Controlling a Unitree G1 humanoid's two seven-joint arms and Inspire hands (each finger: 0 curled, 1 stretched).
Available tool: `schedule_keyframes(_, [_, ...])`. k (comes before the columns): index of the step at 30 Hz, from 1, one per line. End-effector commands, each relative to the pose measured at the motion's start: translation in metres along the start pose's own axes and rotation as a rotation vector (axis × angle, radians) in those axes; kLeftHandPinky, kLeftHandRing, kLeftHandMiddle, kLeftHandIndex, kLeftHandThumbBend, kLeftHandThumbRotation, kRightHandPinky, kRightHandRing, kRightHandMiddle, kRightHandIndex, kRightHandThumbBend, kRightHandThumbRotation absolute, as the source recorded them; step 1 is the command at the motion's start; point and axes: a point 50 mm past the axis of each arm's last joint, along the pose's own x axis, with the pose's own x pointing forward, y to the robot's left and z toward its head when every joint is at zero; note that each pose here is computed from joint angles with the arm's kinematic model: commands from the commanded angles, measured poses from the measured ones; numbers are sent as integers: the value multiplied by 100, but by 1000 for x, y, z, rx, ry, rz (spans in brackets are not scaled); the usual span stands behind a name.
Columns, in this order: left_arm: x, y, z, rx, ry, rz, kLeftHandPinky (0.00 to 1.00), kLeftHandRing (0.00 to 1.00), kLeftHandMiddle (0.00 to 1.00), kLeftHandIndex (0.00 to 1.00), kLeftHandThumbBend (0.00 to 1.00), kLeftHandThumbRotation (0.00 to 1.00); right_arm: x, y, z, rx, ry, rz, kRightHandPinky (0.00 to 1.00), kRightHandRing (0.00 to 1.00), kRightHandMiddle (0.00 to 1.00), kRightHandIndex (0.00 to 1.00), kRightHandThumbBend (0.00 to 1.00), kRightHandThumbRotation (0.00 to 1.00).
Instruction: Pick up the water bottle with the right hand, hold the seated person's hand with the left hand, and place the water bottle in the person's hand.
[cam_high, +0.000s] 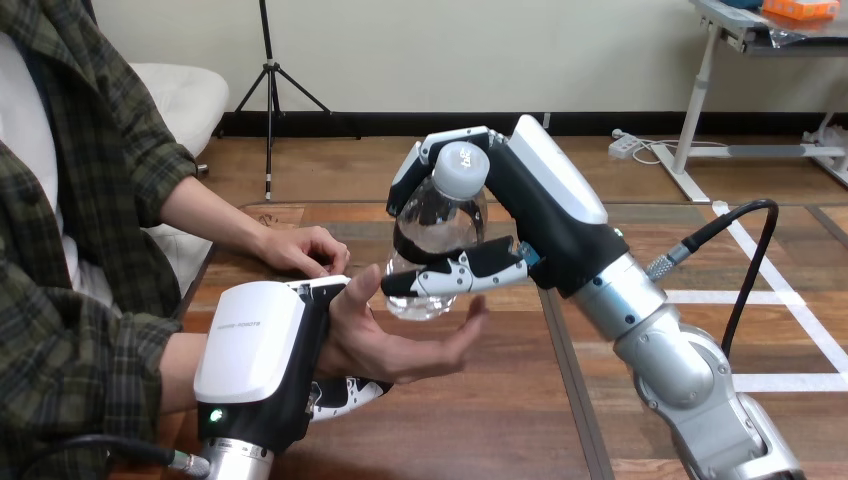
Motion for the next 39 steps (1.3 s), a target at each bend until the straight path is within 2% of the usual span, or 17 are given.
schedule_keyframes(1, [8, -3, 21, -56, -91, 5, 28, 33, 37, 41, 87, 0, 8, -8, 19, -1, -100, -35, 32, 36, 43, 43, 76, 0])
schedule_keyframes(39, [6, -2, 18, -59, -64, 11, 29, 33, 38, 41, 86, 0, -20, 5, 17, 37, -63, 20, 30, 33, 41, 43, 71, 0])
